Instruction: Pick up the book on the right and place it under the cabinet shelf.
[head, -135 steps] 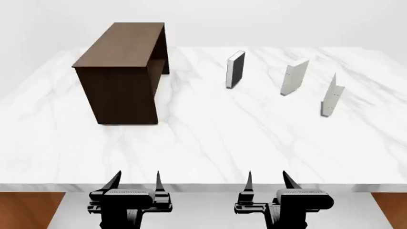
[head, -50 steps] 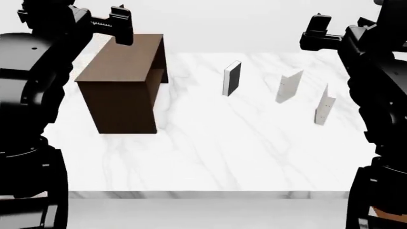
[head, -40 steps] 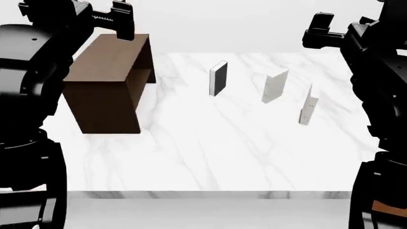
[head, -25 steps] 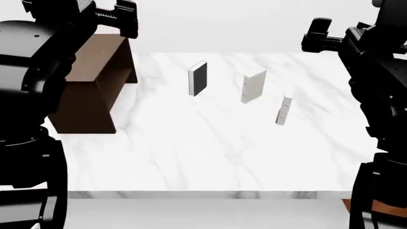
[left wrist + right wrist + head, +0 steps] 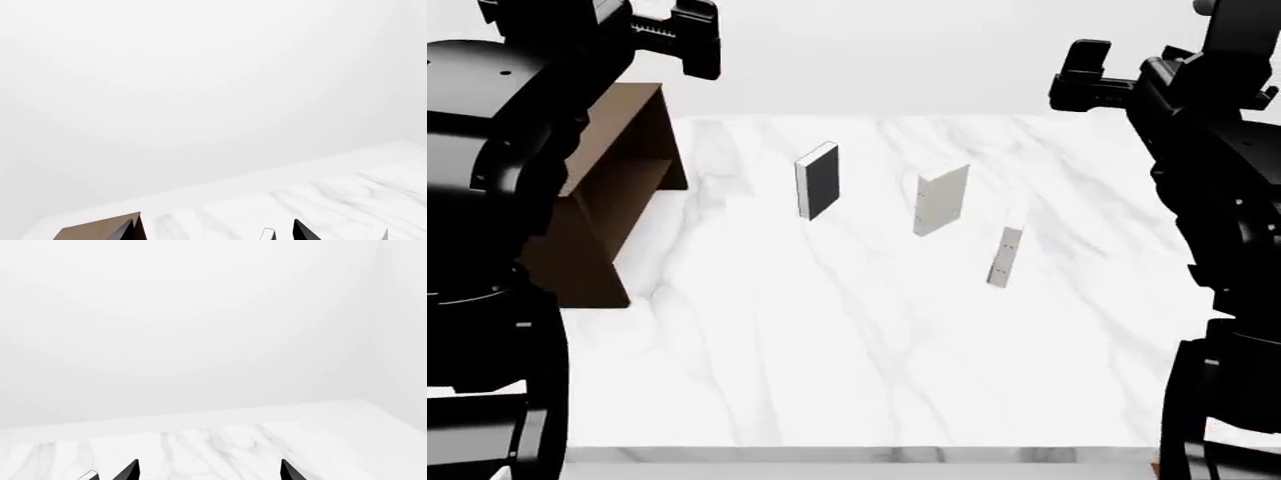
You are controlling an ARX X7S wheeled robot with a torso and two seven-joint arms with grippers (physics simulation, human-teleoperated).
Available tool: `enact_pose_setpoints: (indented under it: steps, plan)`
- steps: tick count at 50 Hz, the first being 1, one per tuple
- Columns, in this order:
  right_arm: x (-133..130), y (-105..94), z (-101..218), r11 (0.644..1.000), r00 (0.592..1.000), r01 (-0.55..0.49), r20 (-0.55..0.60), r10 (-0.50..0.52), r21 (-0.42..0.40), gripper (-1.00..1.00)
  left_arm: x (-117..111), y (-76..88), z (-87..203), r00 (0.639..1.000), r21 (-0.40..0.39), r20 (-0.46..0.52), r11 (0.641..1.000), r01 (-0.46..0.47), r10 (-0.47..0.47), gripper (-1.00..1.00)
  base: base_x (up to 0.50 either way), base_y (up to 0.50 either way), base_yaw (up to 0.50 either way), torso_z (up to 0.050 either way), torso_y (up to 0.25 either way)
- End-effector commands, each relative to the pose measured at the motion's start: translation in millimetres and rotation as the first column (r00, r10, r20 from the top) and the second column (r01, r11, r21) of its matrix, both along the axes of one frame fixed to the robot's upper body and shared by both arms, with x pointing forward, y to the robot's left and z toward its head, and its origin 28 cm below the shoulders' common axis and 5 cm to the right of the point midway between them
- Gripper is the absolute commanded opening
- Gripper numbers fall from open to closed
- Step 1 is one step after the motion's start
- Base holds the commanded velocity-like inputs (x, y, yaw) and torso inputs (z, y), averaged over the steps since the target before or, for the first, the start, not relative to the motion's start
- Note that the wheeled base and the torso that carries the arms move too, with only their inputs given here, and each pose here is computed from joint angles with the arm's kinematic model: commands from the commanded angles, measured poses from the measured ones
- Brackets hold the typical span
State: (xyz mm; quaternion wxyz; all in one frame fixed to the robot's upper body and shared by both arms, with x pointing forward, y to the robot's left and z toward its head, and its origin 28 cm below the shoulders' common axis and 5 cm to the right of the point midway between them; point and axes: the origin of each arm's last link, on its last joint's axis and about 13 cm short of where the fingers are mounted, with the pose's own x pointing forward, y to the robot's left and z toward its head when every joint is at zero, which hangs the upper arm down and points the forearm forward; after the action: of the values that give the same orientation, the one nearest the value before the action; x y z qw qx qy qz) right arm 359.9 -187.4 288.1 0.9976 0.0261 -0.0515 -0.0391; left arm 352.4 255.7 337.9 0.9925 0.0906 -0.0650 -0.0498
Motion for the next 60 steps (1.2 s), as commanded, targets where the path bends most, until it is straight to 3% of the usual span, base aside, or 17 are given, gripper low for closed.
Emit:
enact_pose_setpoints:
  steps: [1, 60]
  plan:
    - [0.8, 4.1, 0.7, 1.000, 1.000, -0.022, 0.000, 0.022, -0.001, 1.00, -0.7, 0.5, 0.8, 1.000, -0.002, -0.001, 1.000, -0.001, 0.001, 1.00, 0.50, 0.00, 0.00, 0.000, 0.000]
    - [0.3, 6.0, -5.5, 0.999, 0.999, -0.033, -0.018, 0.033, 0.009, 1.00, 0.3, -0.9, -2.8, 1.000, -0.016, -0.004, 1.000, 0.010, -0.010, 1.00, 0.47, 0.00, 0.00, 0.000, 0.002]
